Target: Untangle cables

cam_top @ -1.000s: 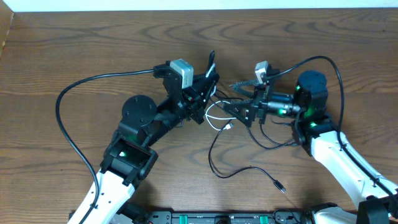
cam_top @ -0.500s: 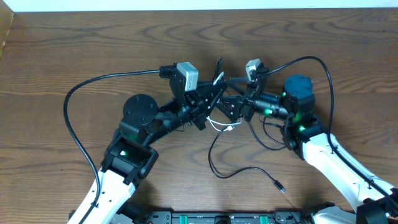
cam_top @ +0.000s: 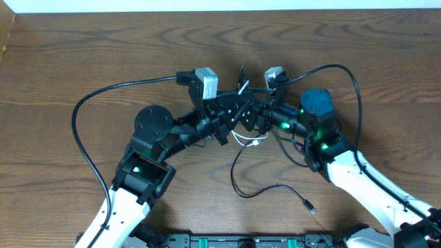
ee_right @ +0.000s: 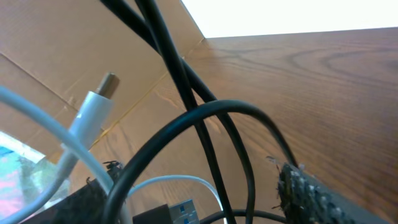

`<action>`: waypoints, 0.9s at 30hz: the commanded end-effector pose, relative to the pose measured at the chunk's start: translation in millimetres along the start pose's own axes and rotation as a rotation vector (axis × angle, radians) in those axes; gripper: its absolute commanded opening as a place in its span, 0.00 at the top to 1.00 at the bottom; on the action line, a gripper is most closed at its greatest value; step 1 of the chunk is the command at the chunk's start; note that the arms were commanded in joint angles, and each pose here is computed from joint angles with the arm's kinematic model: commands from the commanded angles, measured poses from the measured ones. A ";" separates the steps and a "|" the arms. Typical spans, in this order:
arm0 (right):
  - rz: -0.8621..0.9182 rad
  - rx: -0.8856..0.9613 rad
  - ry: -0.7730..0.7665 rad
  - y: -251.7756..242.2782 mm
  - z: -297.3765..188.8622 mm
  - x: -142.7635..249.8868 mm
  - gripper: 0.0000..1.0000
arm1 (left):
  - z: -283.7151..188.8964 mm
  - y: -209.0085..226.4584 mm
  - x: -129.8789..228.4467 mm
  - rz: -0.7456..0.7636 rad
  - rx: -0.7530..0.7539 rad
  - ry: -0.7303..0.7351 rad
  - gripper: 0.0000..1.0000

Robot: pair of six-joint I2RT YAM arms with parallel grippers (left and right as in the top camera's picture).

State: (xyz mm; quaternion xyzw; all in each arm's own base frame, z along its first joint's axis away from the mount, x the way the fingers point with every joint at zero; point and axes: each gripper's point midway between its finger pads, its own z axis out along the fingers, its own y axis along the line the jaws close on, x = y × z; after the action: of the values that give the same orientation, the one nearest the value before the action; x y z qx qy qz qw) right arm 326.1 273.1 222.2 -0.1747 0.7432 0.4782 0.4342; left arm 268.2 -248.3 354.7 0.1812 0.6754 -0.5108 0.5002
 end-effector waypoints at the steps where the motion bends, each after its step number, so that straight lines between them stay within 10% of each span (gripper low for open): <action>1: 0.005 0.034 -0.023 1.1 3.6 -2.9 0.32 | -0.7 -8.5 -5.2 -0.002 0.032 -0.004 0.92; 7: 0.004 0.078 -0.042 -3.3 5.3 -4.2 0.55 | 1.9 -16.9 -2.4 0.002 0.058 0.002 0.92; 16: 0.028 0.192 -0.100 -24.3 3.2 -12.4 0.64 | 6.5 -33.4 5.9 0.004 0.105 0.024 0.92; 20: 0.033 0.199 -0.094 -27.1 3.9 -10.2 0.99 | 6.5 -32.6 5.5 0.005 0.101 0.022 0.92; 27: 0.057 0.222 -0.054 -34.8 1.9 -0.7 0.99 | 6.7 -26.8 2.0 0.071 0.070 0.001 0.92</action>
State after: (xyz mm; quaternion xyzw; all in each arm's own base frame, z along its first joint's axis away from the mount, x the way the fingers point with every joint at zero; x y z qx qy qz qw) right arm 345.7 263.1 209.4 -0.1028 0.7752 0.4207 0.4600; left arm 251.4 -266.5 355.0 0.2045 0.6677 -0.5270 0.4844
